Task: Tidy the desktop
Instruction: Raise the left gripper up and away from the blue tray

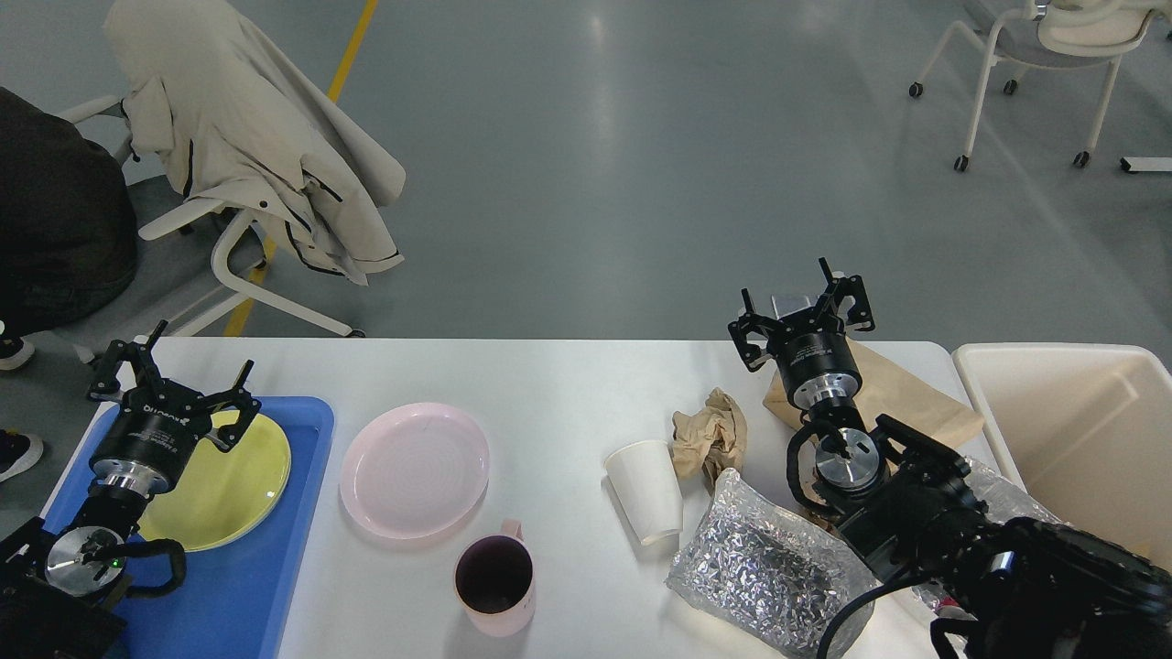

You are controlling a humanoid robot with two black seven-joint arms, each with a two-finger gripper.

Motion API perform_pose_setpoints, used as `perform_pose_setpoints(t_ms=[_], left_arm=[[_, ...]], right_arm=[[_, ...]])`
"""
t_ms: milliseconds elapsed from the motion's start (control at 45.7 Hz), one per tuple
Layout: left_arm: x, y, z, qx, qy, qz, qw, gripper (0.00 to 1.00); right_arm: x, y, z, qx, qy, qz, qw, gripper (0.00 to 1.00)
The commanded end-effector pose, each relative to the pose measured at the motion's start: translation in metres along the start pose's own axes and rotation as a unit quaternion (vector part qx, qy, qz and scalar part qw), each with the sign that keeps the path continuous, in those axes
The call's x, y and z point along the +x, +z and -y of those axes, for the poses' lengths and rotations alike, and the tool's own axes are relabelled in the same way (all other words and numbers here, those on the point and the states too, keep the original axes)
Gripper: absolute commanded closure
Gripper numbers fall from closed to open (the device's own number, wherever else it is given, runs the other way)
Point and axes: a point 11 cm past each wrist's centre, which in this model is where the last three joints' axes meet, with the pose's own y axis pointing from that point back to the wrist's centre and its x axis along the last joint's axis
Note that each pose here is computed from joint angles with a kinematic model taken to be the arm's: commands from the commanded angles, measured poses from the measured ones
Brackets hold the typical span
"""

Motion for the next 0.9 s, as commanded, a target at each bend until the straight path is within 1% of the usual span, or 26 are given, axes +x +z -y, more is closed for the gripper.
perform_pose_setpoints(t_ms=[0,66,263,328,372,460,547,591,679,744,832,876], left_arm=[[0.0,-0.001,0.0,0.001,0.0,0.0,1.0,0.0],[-0.003,0.0,0.001,-0.003,-0.008,-0.003,1.0,0.0],[-0.004,-0.004,0.001,0.016,-0.013,0.01,1.0,0.0],[-0.007,0.0,0.004,0.015,-0.017,0.015,1.0,0.0],[-0.008,0.011,0.004,0.011,-0.021,0.023,0.999,0.0],[-0.007,0.049,0.002,0.009,-0.021,0.068,0.997,0.0],[-0.015,0.08,0.007,0.025,-0.028,0.124,0.992,0.0],[-0.018,0.09,0.01,0.044,-0.03,0.156,0.986,0.0],[-0.02,0.101,0.009,0.108,-0.031,0.233,0.966,0.0],[-0.026,0.132,0.004,0.148,-0.03,0.305,0.94,0.0],[-0.04,0.155,-0.003,0.208,-0.034,0.379,0.901,0.0],[-0.048,0.17,-0.004,0.226,-0.033,0.41,0.883,0.0]], right_arm=[[0.0,0.0,0.0,0.0,0.0,0.0,1.0,0.0],[0.0,0.0,0.0,-0.001,0.0,0.0,1.0,0.0],[0.0,0.0,0.0,0.0,0.0,0.0,1.0,0.0],[0.0,0.0,0.0,0.001,0.0,0.0,1.0,0.0],[0.0,0.0,0.0,0.001,0.0,0.0,1.0,0.0],[0.0,0.0,0.0,0.001,0.0,0.0,1.0,0.0],[0.0,0.0,0.0,-0.001,0.0,0.0,1.0,0.0],[0.0,0.0,0.0,-0.001,0.0,0.0,1.0,0.0],[0.0,0.0,0.0,0.0,0.0,0.0,1.0,0.0],[0.0,0.0,0.0,0.0,0.0,0.0,1.0,0.0],[0.0,0.0,0.0,0.0,0.0,0.0,1.0,0.0],[0.0,0.0,0.0,0.0,0.0,0.0,1.0,0.0]])
